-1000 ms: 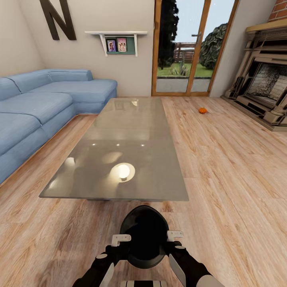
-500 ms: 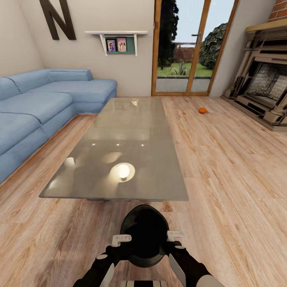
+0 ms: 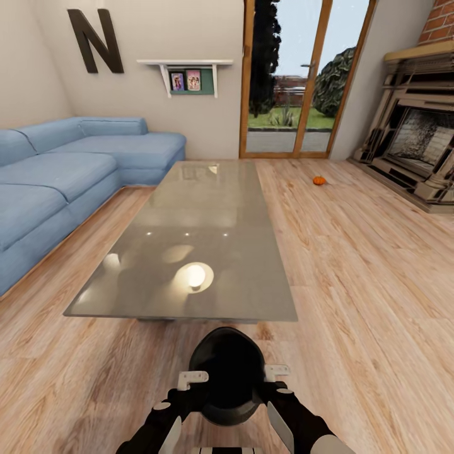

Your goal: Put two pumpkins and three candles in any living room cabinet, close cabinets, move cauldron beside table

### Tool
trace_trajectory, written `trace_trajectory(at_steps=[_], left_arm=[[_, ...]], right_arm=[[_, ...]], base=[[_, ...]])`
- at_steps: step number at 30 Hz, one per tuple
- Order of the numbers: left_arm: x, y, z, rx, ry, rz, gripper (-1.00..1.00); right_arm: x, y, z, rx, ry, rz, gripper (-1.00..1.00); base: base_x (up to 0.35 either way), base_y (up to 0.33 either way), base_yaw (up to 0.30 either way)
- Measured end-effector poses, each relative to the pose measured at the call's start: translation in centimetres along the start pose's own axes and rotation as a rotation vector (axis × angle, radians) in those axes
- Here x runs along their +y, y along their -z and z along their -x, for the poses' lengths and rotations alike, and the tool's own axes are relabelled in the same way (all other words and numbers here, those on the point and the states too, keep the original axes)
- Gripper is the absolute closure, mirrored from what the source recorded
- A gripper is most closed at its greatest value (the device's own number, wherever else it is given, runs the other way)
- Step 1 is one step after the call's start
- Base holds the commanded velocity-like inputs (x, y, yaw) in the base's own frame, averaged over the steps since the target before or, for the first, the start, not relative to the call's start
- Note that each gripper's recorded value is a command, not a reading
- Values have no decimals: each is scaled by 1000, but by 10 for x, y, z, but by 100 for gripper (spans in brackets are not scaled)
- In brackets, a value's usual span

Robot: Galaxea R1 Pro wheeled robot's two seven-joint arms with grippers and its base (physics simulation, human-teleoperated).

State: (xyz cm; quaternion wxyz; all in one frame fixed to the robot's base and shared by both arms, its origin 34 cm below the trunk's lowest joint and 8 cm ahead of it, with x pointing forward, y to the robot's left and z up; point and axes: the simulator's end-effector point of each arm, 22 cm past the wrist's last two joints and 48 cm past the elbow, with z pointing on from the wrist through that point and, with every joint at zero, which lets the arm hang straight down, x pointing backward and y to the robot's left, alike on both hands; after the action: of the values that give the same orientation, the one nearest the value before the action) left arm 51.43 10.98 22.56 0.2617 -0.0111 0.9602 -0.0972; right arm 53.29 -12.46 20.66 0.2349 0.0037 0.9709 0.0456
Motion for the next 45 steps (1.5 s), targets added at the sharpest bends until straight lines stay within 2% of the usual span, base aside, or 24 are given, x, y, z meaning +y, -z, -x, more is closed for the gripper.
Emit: trace_trajectory(at_steps=[10, 15, 17, 21, 26, 35, 45], left_arm=[[-5, 10, 17, -33, -8, -7, -100], [-8, 16, 26, -51, 6, -14, -100], [-9, 18, 29, -54, 8, -16, -100], [-12, 23, 28, -15, 12, -21, -100], [-16, 31, 39, -27, 36, -32, -100], [-19, 42, 55, -62, 32, -39, -100], [-18, 42, 56, -70, 32, -37, -100]], right_arm=[[2, 12, 19, -39, 3, 0, -100], [2, 18, 28, -60, 5, 1, -100], [3, 21, 32, -68, 6, 1, -100], [3, 26, 39, -84, 7, 1, -100], [4, 33, 49, -104, 9, 2, -100], [6, 46, 65, -141, 12, 3, -100], [6, 45, 65, -140, 12, 3, -100]], base=[[0, 0, 0], [0, 0, 0], [0, 0, 0], [0, 0, 0], [0, 0, 0], [0, 0, 0], [-50, 0, 0]])
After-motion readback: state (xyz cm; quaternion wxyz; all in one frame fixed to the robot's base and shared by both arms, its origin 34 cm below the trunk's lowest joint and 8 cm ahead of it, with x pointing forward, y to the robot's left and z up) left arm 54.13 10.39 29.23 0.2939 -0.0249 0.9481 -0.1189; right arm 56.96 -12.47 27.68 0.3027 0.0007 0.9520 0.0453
